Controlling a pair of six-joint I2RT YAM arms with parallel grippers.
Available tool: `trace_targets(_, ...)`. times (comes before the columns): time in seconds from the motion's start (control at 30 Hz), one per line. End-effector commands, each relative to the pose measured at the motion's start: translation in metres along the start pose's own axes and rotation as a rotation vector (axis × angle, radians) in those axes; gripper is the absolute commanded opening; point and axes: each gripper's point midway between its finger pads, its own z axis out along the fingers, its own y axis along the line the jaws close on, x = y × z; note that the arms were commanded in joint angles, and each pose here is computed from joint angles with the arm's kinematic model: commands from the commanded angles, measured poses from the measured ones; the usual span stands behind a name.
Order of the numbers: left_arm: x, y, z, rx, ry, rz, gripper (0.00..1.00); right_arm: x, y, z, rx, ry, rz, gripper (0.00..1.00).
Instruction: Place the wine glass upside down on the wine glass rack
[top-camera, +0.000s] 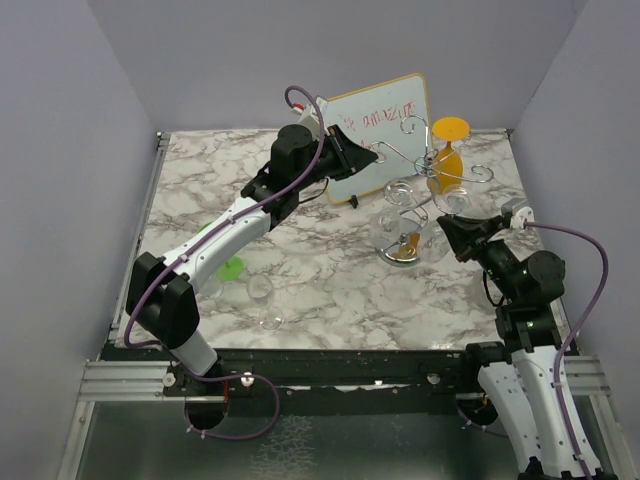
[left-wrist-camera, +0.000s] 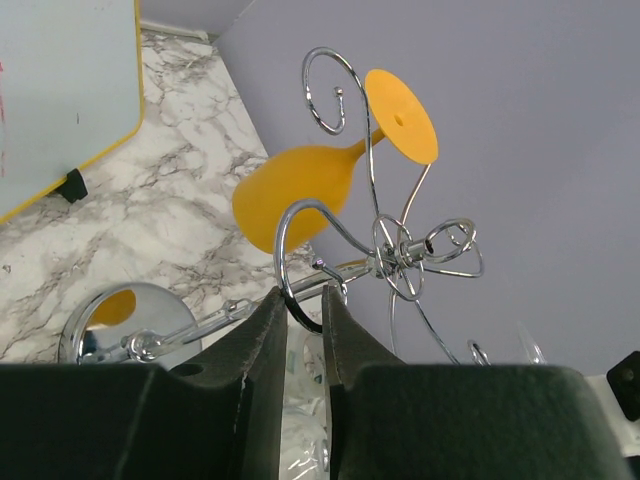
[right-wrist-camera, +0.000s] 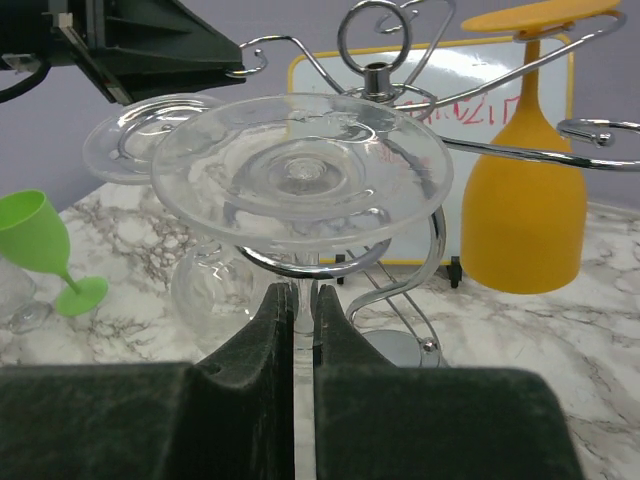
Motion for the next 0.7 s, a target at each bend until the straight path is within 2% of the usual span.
trace_targets(0.0, 0.001, -0.003, -0.002, 0.009, 0.021, 0.044, 0.20, 0.005, -0.022, 0.002, 0.120, 0.007, 0.034, 0.01)
trace_targets(0.13, 0.001, -0.011, -0.006, 0.037, 0.030, 0.056, 0.29, 0.014, -0.026, 0.009, 0.126, 0.050, 0.069, 0.02)
trace_targets(0.3, -0.004, -0.022, -0.013, 0.063, 0.023, 0.073, 0.41, 0.023, -0.027, 0.012, 0.128, 0.080, 0.109, 0.11)
trace_targets(0.4, -0.009, -0.026, -0.018, 0.062, 0.013, 0.086, 0.48, 0.026, -0.026, 0.011, 0.129, 0.092, 0.130, 0.25)
trace_targets(0.53, -0.016, -0.033, -0.025, 0.067, 0.007, 0.109, 0.64, 0.026, -0.024, 0.006, 0.144, 0.102, 0.155, 0.44)
trace_targets(0.63, -0.024, -0.038, -0.033, 0.066, 0.003, 0.162, 0.76, 0.031, -0.023, 0.000, 0.163, 0.146, 0.196, 0.54)
trace_targets(0.67, -0.027, -0.038, -0.037, 0.056, 0.000, 0.190, 0.80, 0.032, -0.023, -0.002, 0.174, 0.156, 0.210, 0.63)
